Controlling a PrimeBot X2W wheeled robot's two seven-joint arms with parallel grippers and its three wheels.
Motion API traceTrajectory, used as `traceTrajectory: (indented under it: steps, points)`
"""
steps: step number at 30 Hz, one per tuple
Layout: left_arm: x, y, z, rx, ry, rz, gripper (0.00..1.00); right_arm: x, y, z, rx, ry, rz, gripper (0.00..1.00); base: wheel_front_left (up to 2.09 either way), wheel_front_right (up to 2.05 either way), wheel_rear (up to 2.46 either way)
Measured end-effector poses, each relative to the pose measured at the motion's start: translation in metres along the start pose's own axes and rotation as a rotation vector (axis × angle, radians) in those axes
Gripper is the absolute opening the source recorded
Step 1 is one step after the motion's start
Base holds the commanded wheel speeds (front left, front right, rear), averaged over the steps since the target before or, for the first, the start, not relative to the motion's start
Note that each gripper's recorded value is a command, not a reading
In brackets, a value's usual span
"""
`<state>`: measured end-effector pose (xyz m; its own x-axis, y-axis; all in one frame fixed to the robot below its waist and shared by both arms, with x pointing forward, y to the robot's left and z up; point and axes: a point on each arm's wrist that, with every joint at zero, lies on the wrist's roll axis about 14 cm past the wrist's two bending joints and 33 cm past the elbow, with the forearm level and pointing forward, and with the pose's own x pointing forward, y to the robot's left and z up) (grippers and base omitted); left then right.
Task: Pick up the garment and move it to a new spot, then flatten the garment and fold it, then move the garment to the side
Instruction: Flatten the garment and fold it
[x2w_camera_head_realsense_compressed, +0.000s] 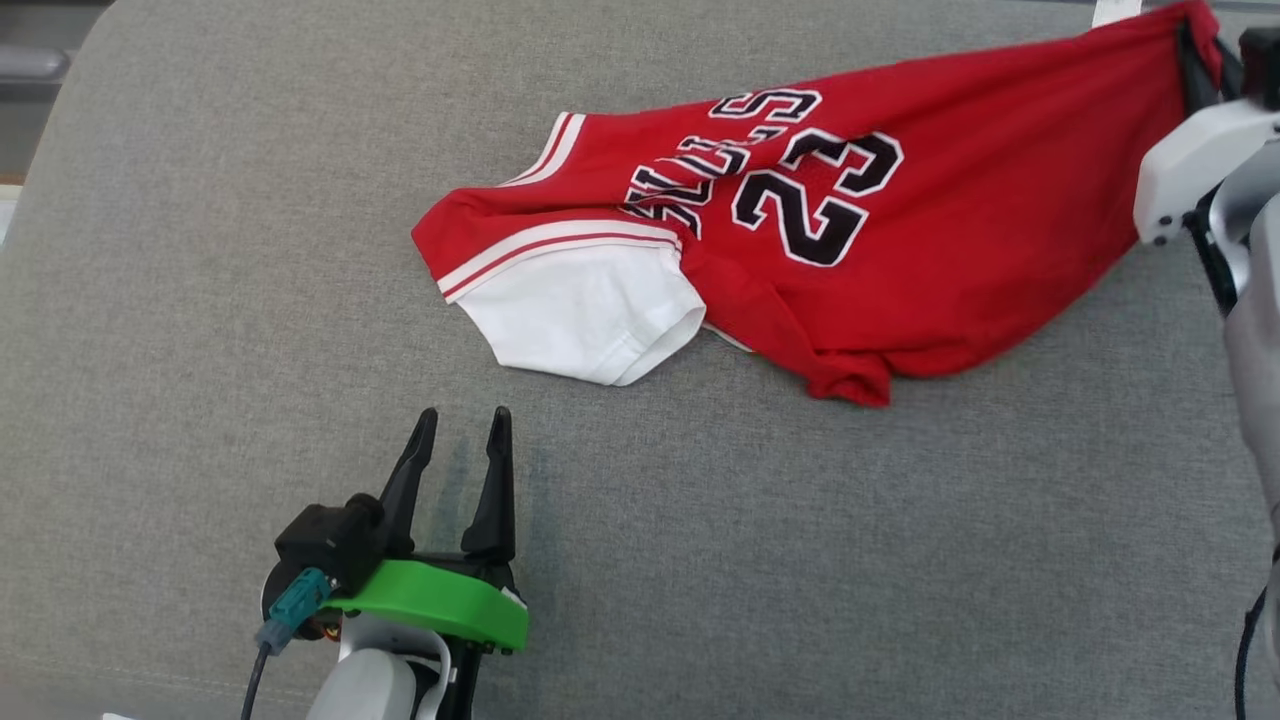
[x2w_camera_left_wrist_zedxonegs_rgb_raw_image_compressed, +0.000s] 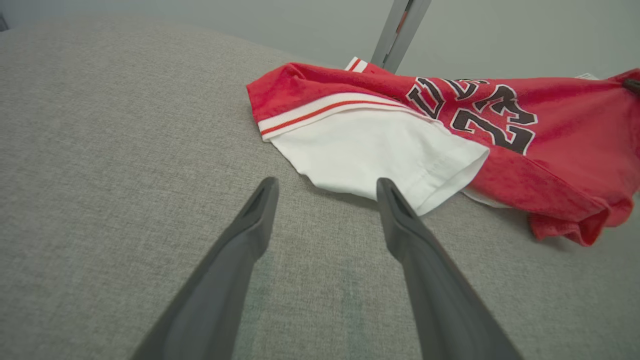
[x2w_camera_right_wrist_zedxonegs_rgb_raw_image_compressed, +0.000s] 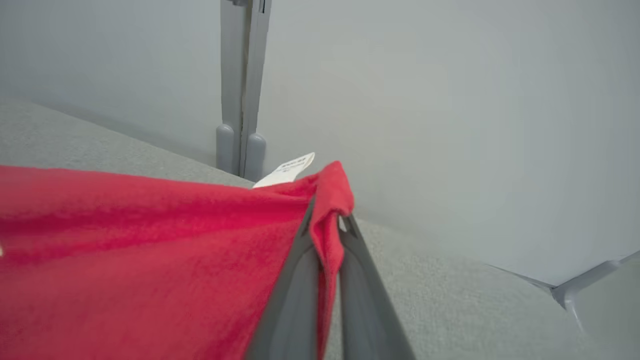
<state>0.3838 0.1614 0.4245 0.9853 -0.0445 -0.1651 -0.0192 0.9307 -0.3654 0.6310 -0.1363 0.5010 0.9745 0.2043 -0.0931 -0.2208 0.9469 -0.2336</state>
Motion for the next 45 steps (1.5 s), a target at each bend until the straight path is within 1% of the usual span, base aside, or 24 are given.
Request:
traceTrajectory:
  steps: [7, 10, 12, 15, 16, 17, 18, 23, 25, 30, 36, 41, 45]
  points:
    - [0.003, 0.000, 0.003, -0.010, -0.009, -0.001, 1.00, 0.032, -0.012, 0.064, -0.145, -0.130, 0.010, 0.00, 0.00, 0.00, 0.00]
    - [0.002, 0.002, 0.005, -0.014, -0.012, 0.008, 1.00, 0.044, -0.014, 0.086, -0.177, -0.175, 0.008, 0.00, 0.00, 0.00, 0.00]
    - [0.000, 0.004, 0.005, -0.012, -0.012, 0.016, 1.00, 0.050, -0.012, 0.092, -0.193, -0.183, 0.014, 0.00, 0.00, 0.00, 0.00]
    - [-0.001, 0.007, 0.006, -0.014, -0.013, 0.027, 1.00, 0.059, -0.008, 0.087, -0.219, -0.161, 0.024, 0.00, 0.00, 0.00, 0.00]
    - [-0.001, 0.008, 0.006, -0.014, -0.014, 0.029, 1.00, 0.061, -0.008, 0.083, -0.222, -0.153, 0.026, 0.10, 0.00, 0.00, 0.00]
    - [-0.001, 0.009, 0.006, -0.015, -0.014, 0.031, 1.00, 0.063, -0.006, 0.078, -0.218, -0.139, 0.029, 0.32, 0.00, 0.00, 0.00]
    - [-0.001, 0.010, 0.006, -0.016, -0.014, 0.034, 1.00, 0.065, -0.004, 0.073, -0.214, -0.129, 0.034, 1.00, 0.00, 0.00, 0.00]
    - [0.003, 0.010, 0.008, -0.010, -0.017, 0.033, 1.00, 0.069, 0.009, 0.056, -0.188, -0.115, 0.054, 1.00, 0.00, 0.00, 0.00]
    - [0.005, 0.009, 0.009, -0.010, -0.019, 0.028, 1.00, 0.066, 0.018, 0.047, -0.178, -0.104, 0.071, 1.00, 0.00, 0.00, 0.00]
    - [0.008, 0.006, 0.010, -0.005, -0.025, 0.017, 1.00, 0.053, 0.023, 0.043, -0.168, -0.106, 0.083, 1.00, 0.00, 0.00, 0.00]
    - [0.007, 0.000, 0.014, -0.002, -0.039, -0.001, 1.00, 0.020, 0.035, 0.037, -0.107, -0.120, 0.098, 1.00, 0.00, 0.00, 0.00]
    - [0.005, -0.012, 0.016, 0.004, -0.051, -0.037, 1.00, -0.022, 0.042, 0.021, 0.004, -0.110, 0.093, 1.00, 0.00, 0.00, 0.00]
    - [0.004, -0.024, 0.020, 0.007, -0.063, -0.073, 1.00, -0.055, 0.040, 0.015, 0.050, -0.119, 0.076, 1.00, 0.00, 0.00, 0.00]
